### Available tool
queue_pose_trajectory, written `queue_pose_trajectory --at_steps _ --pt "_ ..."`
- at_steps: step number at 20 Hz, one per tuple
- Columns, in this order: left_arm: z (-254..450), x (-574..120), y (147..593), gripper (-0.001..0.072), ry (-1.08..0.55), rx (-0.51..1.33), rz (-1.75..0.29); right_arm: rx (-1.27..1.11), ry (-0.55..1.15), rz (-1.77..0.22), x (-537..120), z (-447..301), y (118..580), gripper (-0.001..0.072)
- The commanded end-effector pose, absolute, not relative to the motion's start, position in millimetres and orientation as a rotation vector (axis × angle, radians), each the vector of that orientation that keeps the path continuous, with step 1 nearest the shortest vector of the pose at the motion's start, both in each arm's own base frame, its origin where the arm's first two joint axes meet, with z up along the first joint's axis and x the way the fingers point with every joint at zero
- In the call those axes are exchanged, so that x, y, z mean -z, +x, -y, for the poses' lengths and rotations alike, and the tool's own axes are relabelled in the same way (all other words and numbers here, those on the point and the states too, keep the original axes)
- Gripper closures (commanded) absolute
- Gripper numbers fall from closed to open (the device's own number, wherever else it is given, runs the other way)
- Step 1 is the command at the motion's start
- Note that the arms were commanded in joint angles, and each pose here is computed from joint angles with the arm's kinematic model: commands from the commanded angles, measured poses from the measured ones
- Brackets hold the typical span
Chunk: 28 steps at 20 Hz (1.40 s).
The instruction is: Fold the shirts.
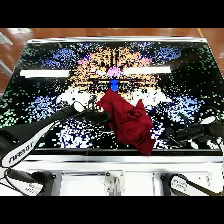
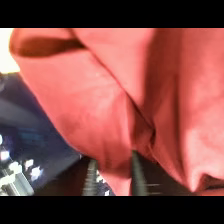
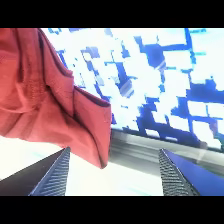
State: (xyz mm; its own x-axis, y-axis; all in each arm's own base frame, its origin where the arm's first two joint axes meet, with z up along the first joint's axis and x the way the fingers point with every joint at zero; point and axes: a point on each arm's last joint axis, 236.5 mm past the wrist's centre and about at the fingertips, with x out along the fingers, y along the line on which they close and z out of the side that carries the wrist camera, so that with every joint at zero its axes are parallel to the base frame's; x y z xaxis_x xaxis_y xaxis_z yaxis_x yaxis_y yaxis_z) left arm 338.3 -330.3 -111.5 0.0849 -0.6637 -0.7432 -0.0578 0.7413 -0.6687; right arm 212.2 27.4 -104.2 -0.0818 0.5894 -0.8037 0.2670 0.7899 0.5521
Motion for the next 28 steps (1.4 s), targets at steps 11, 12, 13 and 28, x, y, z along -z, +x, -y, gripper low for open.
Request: queue_pose_trajectory --at_steps 11,12,13,28 --pt "338.5 83.4 329.6 0.0664 -0.588 0.634 -1.437 -0.272 0.509 -1.609 138.3 -85.6 232.9 0.0106" --pt "337.4 81.0 331.2 0.0664 -0.590 0.634 -1.431 -0.284 0.511 -1.610 137.2 -91.8 232.6 0.0239" --pt "334.9 78.4 334.2 0.0664 -0.596 0.630 -1.423 -0.298 0.507 -1.619 136.2 -95.6 230.1 0.0411" --pt "180.1 -409.0 312.9 0.0667 -0.383 0.663 -0.101 -0.339 0.007 -0.334 -327.2 -70.4 291.7 0.0650"
